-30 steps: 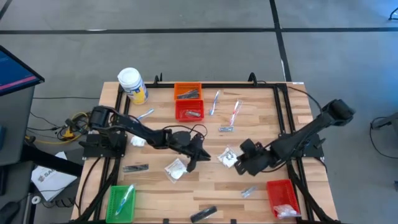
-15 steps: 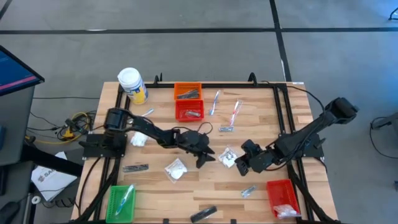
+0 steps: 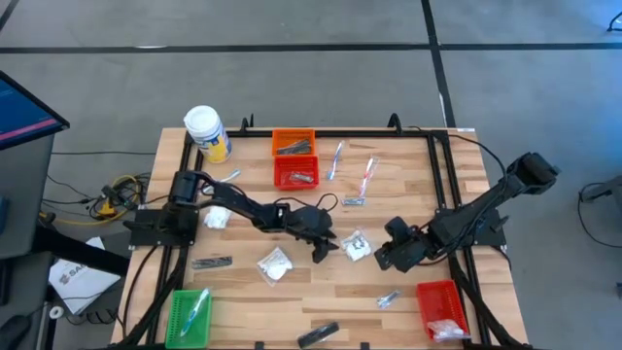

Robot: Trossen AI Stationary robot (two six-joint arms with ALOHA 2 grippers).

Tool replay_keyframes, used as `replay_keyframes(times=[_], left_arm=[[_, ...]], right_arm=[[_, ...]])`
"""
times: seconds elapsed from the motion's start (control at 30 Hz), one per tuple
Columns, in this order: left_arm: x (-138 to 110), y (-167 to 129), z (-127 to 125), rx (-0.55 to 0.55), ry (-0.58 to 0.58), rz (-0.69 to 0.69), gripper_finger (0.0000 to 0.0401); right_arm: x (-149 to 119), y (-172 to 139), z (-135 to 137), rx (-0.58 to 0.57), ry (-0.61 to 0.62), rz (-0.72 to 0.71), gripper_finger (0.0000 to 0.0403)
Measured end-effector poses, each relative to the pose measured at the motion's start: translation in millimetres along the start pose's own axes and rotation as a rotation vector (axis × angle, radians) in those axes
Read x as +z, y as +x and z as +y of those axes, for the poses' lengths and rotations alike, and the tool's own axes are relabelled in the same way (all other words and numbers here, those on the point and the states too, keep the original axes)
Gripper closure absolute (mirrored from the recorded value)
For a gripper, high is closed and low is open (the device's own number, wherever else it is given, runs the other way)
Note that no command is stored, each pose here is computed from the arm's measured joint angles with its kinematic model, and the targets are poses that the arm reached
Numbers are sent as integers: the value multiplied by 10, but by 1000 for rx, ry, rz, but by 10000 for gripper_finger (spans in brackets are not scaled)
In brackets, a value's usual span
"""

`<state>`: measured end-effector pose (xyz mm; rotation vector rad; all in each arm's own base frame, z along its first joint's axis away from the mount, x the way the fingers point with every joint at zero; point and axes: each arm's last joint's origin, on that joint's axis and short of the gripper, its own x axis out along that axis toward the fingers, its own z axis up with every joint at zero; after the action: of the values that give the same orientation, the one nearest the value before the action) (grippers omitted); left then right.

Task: Pick & Place Travel size toiletries
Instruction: Put the cotton pack into the bottom red basket

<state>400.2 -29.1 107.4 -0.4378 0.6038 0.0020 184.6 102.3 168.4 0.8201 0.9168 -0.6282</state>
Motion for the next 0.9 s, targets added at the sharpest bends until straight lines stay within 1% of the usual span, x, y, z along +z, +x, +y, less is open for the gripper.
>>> replay_keyframes(times=[0.13, 0.23, 0.33, 0.4, 0.5, 0.73, 0.9], left_arm=[[1, 5, 31, 10, -3, 1, 202], [-31, 50, 141, 21, -18, 18, 202], [-21, 93, 250, -25, -61, 17, 202], [-14, 109, 273, -51, -66, 9, 202], [-5, 118, 266, -66, -63, -12, 202], [32, 152, 108, -130, -45, -14, 203], [46, 161, 57, -128, -29, -26, 203]], right_arm=[[19, 7, -9, -10, 15, -3, 285], [42, 15, -9, -12, 25, -7, 280], [60, 21, -9, -12, 31, -11, 274], [69, 25, -7, -11, 35, -12, 271], [69, 25, -7, -10, 35, -13, 267], [71, 25, 0, -4, 20, -18, 256], [74, 24, 8, 3, 15, -32, 253]])
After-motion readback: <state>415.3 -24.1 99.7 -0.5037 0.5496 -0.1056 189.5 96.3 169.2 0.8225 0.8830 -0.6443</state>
